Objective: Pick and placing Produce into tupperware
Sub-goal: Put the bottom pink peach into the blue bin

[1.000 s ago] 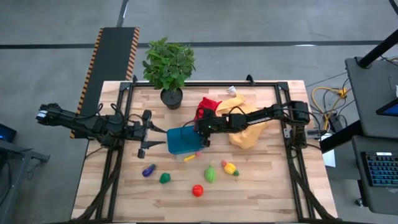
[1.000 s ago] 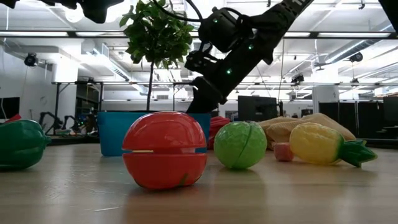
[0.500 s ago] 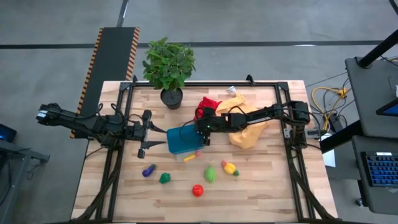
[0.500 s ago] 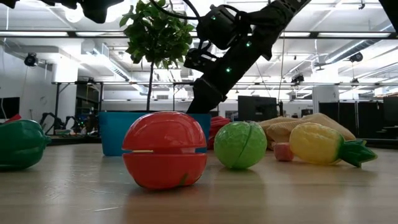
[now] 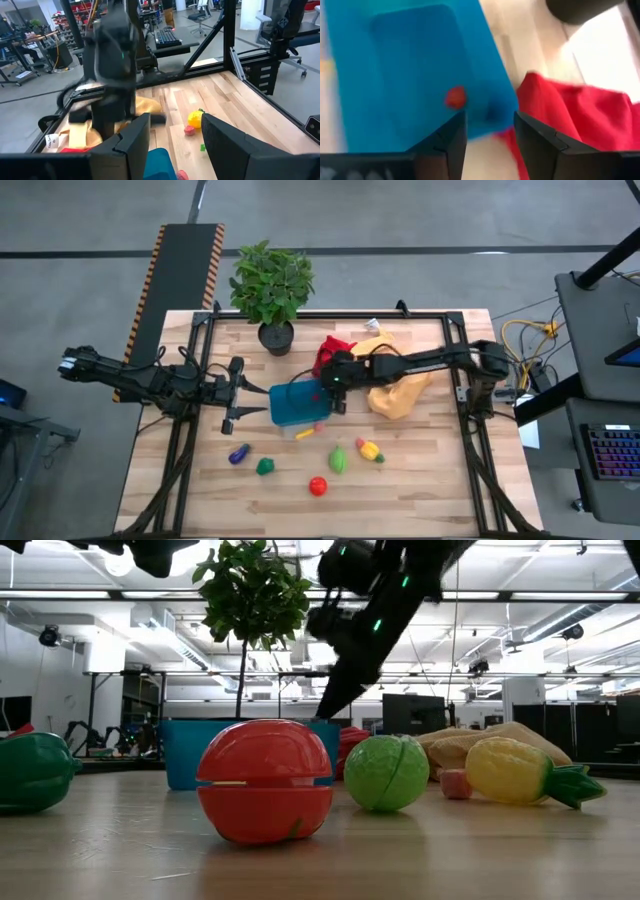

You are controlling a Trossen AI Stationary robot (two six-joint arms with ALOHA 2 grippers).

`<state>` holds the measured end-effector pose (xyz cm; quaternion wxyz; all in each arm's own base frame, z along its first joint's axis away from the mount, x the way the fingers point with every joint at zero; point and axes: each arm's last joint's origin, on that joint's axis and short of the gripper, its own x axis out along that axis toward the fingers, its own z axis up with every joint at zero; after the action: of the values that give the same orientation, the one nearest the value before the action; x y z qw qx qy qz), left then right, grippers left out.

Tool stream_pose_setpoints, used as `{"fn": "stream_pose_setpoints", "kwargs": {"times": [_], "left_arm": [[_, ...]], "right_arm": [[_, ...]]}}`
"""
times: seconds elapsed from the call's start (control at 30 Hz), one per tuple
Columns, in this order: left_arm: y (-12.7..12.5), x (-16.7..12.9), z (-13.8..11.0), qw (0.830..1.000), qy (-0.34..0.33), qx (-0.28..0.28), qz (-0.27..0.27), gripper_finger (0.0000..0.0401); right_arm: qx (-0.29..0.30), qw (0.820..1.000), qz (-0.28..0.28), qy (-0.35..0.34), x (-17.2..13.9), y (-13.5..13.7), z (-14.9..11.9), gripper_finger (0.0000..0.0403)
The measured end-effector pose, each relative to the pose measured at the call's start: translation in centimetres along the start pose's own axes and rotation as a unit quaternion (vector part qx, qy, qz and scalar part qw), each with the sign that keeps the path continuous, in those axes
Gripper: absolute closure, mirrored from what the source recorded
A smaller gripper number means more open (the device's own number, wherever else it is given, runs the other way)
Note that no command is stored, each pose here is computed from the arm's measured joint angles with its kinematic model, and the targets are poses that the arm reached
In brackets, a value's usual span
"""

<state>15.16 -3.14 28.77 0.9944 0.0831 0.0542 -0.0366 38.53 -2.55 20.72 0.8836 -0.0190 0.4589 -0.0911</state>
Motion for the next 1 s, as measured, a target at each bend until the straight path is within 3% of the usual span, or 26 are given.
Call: {"fn": "stream_pose_setpoints", "kwargs": {"times": [0.3,0.47,0.6,0.73,1.0], "left_arm": [[0.0,0.0,0.0,1.000,0.002,0.009,0.001,0.0237],[0.0,0.0,-0.1,1.000,0.004,0.013,0.001,0.0237],[0.0,0.0,-0.1,1.000,0.004,0.013,0.001,0.0237],[0.0,0.0,-0.1,1.000,0.004,0.013,0.001,0.0237],[0.0,0.0,-0.1,1.000,0.003,0.014,0.001,0.0237]], "right_arm": [[0.020,0.998,0.041,-0.045,-9.8,2.0,0.3,0.0270],[0.006,0.994,0.069,-0.086,-13.2,3.5,0.1,0.0269],[-0.023,0.992,0.086,-0.093,-13.9,4.9,-0.2,0.0257],[-0.028,0.992,0.103,-0.063,-13.2,6.0,-0.7,0.0215],[0.037,0.994,0.083,0.056,-11.0,6.6,-2.6,0.0122]]}}
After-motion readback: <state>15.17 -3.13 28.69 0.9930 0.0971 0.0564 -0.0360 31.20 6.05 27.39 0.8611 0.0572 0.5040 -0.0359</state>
